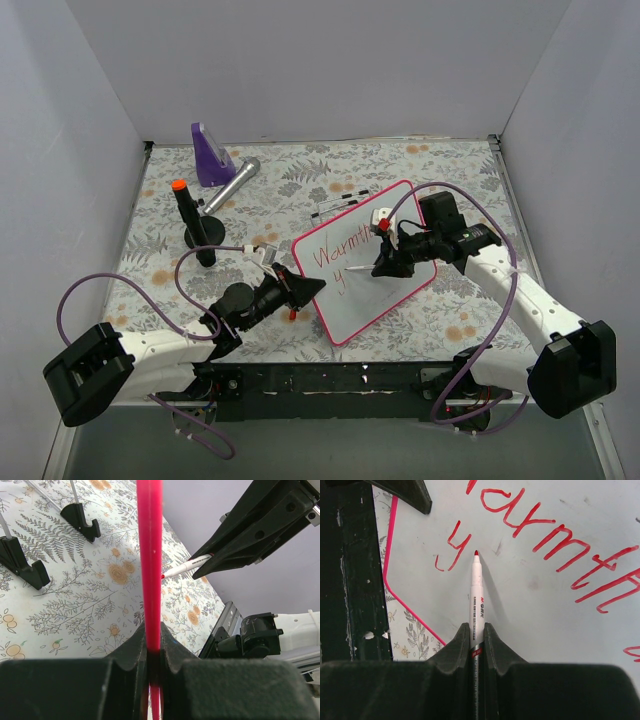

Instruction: Write a sentence on the whiteboard

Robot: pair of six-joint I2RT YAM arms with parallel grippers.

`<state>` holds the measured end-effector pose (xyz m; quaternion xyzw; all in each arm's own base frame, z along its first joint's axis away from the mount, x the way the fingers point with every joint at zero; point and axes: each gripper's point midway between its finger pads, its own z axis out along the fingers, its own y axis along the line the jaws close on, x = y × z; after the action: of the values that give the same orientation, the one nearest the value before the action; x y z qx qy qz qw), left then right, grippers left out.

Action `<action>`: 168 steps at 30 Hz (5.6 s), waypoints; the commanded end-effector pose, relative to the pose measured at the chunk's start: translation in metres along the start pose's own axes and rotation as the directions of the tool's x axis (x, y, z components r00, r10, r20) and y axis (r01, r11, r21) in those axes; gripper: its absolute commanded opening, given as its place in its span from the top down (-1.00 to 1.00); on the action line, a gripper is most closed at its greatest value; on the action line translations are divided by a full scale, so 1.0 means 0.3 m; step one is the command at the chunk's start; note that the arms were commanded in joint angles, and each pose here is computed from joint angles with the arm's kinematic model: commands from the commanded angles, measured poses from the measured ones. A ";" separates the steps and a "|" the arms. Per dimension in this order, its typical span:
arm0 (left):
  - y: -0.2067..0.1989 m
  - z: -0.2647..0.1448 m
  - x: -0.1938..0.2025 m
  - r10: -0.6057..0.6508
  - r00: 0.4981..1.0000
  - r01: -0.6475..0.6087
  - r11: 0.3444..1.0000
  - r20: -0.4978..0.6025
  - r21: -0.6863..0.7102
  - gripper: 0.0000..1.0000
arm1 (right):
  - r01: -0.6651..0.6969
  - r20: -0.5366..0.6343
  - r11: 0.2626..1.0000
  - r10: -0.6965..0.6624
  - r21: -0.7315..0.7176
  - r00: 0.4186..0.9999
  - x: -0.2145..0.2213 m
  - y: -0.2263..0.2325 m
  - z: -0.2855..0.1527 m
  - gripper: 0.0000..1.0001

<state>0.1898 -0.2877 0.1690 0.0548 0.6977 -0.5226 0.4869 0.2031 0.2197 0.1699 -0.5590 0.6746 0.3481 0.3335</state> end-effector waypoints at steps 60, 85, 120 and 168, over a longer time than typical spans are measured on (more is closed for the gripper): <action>-0.072 0.005 -0.066 0.014 0.998 -0.020 0.996 0.069 0.081 1.00 | -0.020 -0.028 0.999 0.021 0.039 0.999 0.065 -0.019 -0.008 0.97; -0.078 0.013 -0.045 0.012 0.999 -0.016 0.995 0.042 0.098 1.00 | -0.002 0.036 1.000 0.003 -0.002 0.999 -0.050 -0.031 0.003 0.97; -0.073 0.002 -0.045 0.013 0.999 -0.017 0.995 0.046 0.094 1.00 | -0.039 0.060 0.998 0.036 0.053 0.998 -0.006 -0.061 -0.057 0.97; -0.073 0.006 -0.042 0.015 0.999 -0.019 0.995 0.043 0.097 1.00 | -0.057 0.039 0.991 0.052 0.118 0.998 0.017 -0.120 -0.067 0.97</action>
<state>0.1887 -0.2900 0.1671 0.0575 0.6976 -0.5266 0.4824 0.2148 0.1932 0.1544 -0.5144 0.7105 0.3452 0.3339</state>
